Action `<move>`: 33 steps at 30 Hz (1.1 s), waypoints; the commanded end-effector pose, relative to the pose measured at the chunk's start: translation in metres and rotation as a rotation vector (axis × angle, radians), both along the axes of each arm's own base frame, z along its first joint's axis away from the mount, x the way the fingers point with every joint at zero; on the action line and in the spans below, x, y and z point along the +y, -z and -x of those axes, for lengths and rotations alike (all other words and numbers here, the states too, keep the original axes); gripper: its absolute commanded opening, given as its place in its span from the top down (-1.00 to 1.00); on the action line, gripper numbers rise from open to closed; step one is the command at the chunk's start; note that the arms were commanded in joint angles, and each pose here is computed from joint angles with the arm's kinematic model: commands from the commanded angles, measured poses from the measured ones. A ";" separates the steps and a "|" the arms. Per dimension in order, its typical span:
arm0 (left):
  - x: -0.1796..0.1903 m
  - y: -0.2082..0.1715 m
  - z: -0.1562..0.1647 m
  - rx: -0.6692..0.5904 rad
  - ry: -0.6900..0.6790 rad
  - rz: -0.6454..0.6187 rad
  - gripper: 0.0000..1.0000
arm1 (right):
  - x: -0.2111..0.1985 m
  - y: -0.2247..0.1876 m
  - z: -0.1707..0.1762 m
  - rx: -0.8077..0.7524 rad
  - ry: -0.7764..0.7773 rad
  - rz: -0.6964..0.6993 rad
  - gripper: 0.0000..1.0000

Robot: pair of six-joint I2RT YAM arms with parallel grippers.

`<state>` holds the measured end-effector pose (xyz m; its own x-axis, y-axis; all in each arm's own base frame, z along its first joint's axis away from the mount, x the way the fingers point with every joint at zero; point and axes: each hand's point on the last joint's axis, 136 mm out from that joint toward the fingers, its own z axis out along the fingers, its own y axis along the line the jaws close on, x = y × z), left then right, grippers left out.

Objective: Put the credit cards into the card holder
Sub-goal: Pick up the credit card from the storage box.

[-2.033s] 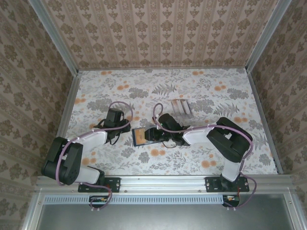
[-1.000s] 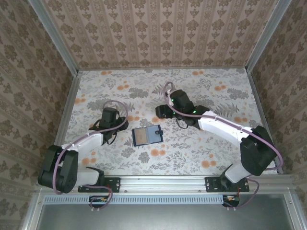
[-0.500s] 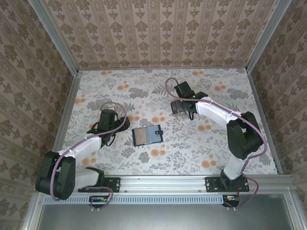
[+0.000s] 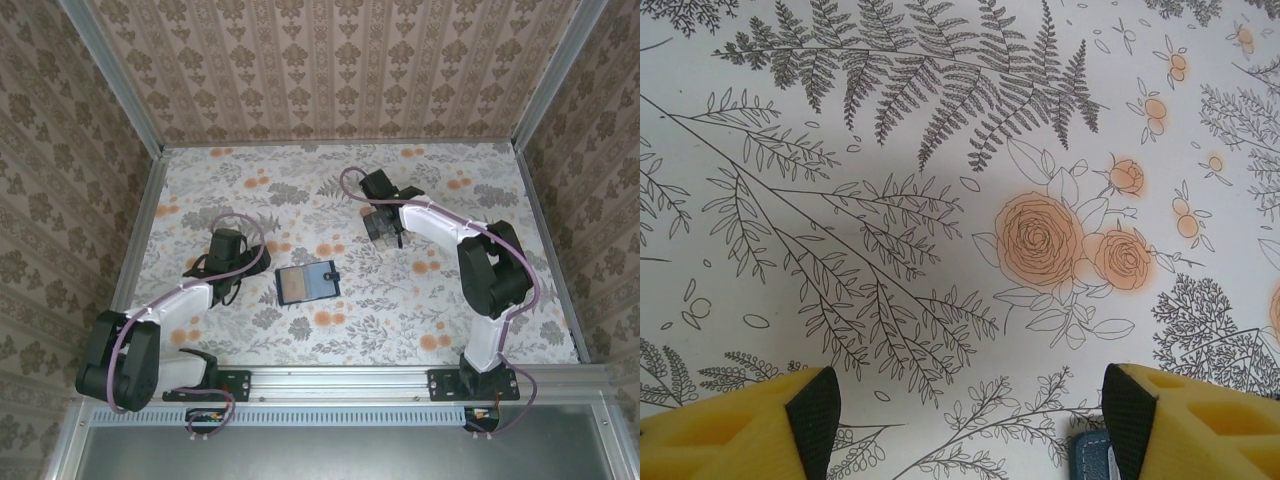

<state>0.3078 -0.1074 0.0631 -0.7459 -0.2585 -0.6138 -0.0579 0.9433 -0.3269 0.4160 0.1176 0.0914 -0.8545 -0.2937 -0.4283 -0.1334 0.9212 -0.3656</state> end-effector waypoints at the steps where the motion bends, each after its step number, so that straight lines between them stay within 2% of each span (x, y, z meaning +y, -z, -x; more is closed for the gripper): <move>1: 0.000 0.000 -0.003 0.001 0.007 -0.031 -0.46 | -0.018 -0.034 -0.002 -0.079 0.019 0.079 -0.99; 11: -0.002 0.001 -0.003 0.003 0.013 -0.034 -0.46 | -0.012 -0.030 -0.003 -0.051 -0.022 0.069 -0.99; 12: 0.000 0.001 -0.003 0.003 0.008 -0.040 -0.46 | -0.010 -0.027 -0.001 -0.030 -0.030 0.061 -0.92; 16: -0.001 0.005 -0.004 0.021 0.010 -0.040 -0.46 | 0.001 -0.021 0.000 -0.010 -0.061 0.010 -0.20; 19: 0.000 0.008 -0.004 0.023 0.004 -0.044 -0.46 | 0.001 -0.026 0.000 -0.010 -0.060 0.008 0.13; 21: -0.001 0.011 -0.005 0.033 0.001 -0.047 -0.46 | 0.002 -0.031 0.000 -0.022 -0.064 -0.008 0.27; 27: -0.003 0.017 -0.007 0.054 0.007 -0.042 -0.46 | 0.006 -0.031 0.002 -0.004 -0.075 -0.027 0.94; 28: -0.004 0.017 -0.006 0.061 0.010 -0.042 -0.46 | 0.008 -0.030 0.003 0.000 -0.078 -0.040 1.00; 33: -0.004 0.018 -0.007 0.061 0.011 -0.041 -0.46 | 0.017 -0.037 0.011 0.011 -0.093 -0.110 1.00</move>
<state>0.3091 -0.1072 0.0387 -0.7895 -0.2381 -0.5656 -0.0847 0.9551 -0.2838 0.4109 0.1300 0.1047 -0.8355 -0.3509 -0.4227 -0.2269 0.9211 -0.3162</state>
